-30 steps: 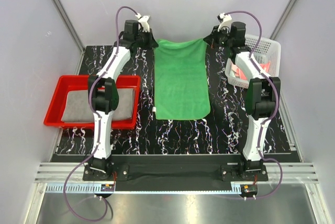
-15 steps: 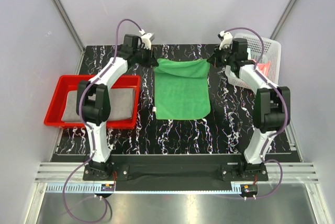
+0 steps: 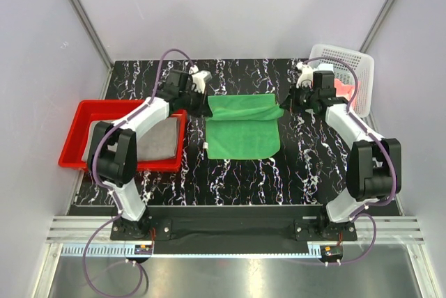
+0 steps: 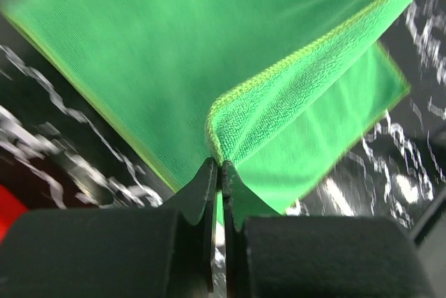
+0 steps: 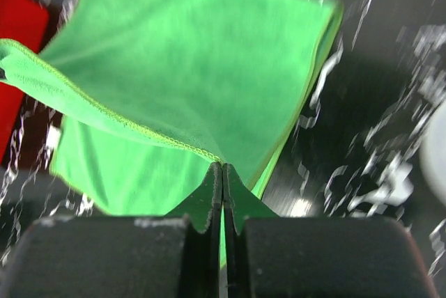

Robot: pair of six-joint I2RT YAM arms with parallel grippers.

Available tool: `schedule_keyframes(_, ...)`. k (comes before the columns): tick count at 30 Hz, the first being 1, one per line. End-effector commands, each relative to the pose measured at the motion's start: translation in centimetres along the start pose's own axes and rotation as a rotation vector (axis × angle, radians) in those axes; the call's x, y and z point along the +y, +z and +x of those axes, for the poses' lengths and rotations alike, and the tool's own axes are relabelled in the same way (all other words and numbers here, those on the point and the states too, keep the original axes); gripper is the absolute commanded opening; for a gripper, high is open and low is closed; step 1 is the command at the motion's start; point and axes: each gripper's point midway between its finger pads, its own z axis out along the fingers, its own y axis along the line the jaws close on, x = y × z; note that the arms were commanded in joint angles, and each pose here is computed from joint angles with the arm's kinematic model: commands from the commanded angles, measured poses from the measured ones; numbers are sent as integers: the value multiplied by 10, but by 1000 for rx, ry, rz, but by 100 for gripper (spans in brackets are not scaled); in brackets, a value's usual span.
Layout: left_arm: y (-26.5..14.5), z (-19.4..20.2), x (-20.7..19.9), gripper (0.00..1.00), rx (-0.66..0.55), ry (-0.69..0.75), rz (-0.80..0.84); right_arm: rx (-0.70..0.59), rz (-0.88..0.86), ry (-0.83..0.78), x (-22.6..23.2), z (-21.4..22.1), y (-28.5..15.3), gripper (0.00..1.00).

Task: Fold and stack the towels
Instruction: Fold the towel

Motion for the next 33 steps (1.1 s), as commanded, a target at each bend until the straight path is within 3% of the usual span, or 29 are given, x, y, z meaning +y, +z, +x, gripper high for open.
schedule_keyframes(1,-13,-5,-13,6,-58,31,5,49,4,36,11,15,-12,0)
schedule_keyframes(7,-8,32,-19,13,19,7,-36,214,25,150,19,62,-17,1)
schedule_keyframes(9,-9,43,-19,15,37,6,-83,285,39,219,20,84,-19,3)
schedule_keyframes(12,-15,51,-16,27,42,-20,-150,400,72,315,20,119,-23,9)
schedule_keyframes(15,-22,64,-19,28,68,-18,-212,469,114,356,16,140,-28,15)
schedule_keyframes(17,-25,69,-25,33,72,-27,-228,463,126,365,16,138,-31,22)
schedule_keyframes(18,-29,65,-29,34,55,-27,-224,451,114,365,19,135,-31,32)
schedule_keyframes(21,-25,59,-37,38,43,-51,-225,393,75,384,30,116,-32,39)
schedule_keyframes(25,-9,45,-43,38,45,-91,-237,324,92,446,34,98,-29,40)
schedule_keyframes(33,15,61,-46,47,105,-256,-335,288,306,535,2,113,-14,40)
